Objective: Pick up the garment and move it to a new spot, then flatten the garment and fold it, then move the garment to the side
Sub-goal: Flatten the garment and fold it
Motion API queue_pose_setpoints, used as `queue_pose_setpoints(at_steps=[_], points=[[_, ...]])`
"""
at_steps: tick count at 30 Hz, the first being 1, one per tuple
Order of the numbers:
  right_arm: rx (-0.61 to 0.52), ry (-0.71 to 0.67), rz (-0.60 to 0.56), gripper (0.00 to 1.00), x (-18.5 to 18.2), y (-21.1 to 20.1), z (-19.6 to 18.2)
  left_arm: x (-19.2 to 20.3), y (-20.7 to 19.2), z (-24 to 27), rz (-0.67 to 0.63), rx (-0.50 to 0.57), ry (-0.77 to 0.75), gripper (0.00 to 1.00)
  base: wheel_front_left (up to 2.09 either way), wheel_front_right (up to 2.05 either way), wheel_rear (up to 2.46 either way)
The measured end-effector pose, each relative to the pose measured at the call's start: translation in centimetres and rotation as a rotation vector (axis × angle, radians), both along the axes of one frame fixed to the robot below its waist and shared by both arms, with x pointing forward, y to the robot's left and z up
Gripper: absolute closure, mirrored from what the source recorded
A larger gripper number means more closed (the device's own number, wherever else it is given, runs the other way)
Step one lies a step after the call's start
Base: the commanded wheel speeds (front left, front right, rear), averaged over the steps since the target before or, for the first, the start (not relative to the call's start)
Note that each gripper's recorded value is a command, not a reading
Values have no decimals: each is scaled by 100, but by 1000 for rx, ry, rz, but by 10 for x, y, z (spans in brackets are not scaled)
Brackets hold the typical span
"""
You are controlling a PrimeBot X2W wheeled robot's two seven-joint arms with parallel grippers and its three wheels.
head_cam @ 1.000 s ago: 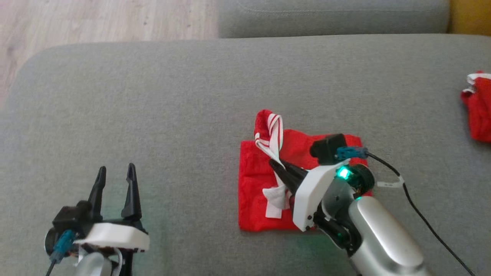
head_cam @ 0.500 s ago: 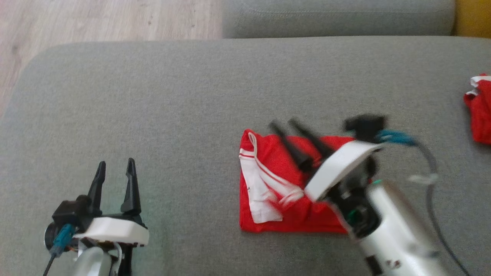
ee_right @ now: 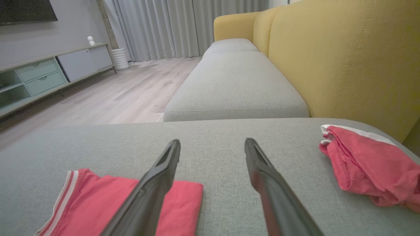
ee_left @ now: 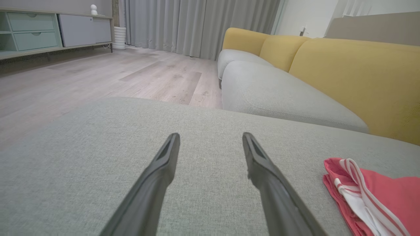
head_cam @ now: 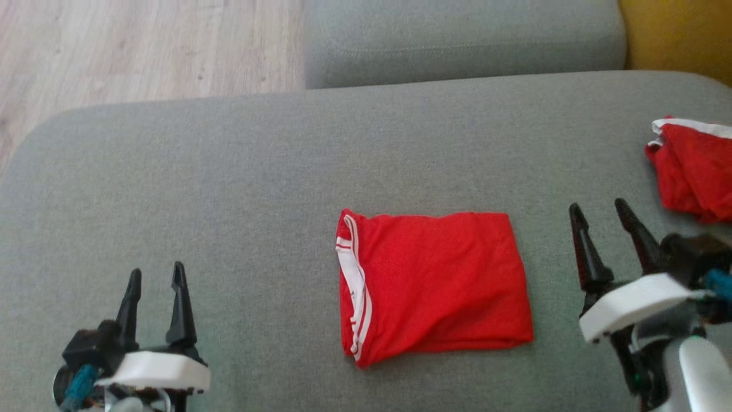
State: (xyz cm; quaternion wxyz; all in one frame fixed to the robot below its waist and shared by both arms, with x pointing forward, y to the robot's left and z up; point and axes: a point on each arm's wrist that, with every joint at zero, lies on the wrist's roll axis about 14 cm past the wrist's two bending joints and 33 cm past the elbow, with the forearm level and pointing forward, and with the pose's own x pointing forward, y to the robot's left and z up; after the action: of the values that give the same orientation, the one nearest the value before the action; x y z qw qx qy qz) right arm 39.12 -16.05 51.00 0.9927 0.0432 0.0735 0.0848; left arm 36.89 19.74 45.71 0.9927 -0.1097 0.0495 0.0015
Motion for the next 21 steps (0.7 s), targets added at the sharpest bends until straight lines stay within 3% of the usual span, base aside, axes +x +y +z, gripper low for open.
queue_pose_setpoints(at_steps=[8,21], points=[[-6,6,-4,0,-29,-4,-17,-15,-5,1,-9,1,-8,0,0,0,0],[1,9,-8,0,-31,-4,-18,-21,-6,3,-15,13,-14,0,0,0,0]])
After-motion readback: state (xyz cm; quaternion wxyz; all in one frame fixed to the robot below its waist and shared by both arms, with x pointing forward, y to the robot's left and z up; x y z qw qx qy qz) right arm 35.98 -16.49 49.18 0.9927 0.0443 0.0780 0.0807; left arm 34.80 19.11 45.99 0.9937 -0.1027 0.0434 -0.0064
